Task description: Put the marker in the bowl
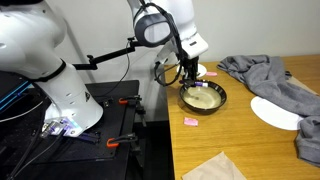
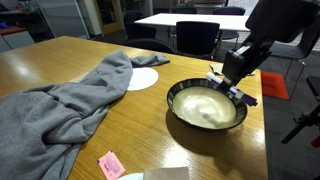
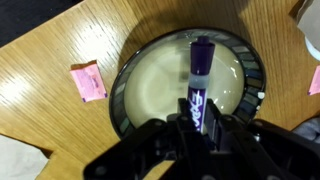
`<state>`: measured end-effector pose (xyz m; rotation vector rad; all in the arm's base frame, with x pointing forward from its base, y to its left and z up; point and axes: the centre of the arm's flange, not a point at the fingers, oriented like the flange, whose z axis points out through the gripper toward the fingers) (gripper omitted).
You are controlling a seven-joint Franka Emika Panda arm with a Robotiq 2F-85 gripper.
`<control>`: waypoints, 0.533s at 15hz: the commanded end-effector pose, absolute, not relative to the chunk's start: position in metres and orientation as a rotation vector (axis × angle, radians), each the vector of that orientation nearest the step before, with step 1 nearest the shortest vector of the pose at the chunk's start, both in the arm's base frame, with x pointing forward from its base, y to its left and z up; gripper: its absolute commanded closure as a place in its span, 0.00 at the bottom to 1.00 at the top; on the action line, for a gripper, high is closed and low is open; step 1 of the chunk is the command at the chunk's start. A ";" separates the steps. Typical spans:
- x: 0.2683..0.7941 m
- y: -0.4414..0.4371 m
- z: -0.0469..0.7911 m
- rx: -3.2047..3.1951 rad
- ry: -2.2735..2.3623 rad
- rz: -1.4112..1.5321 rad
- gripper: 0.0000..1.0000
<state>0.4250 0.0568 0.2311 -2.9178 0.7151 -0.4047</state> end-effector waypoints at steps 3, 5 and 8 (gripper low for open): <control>0.458 0.057 0.207 -2.882 0.855 -0.427 0.95; 0.463 0.064 0.206 -2.879 0.853 -0.420 0.56; 0.464 0.078 0.212 -2.878 0.825 -0.425 0.41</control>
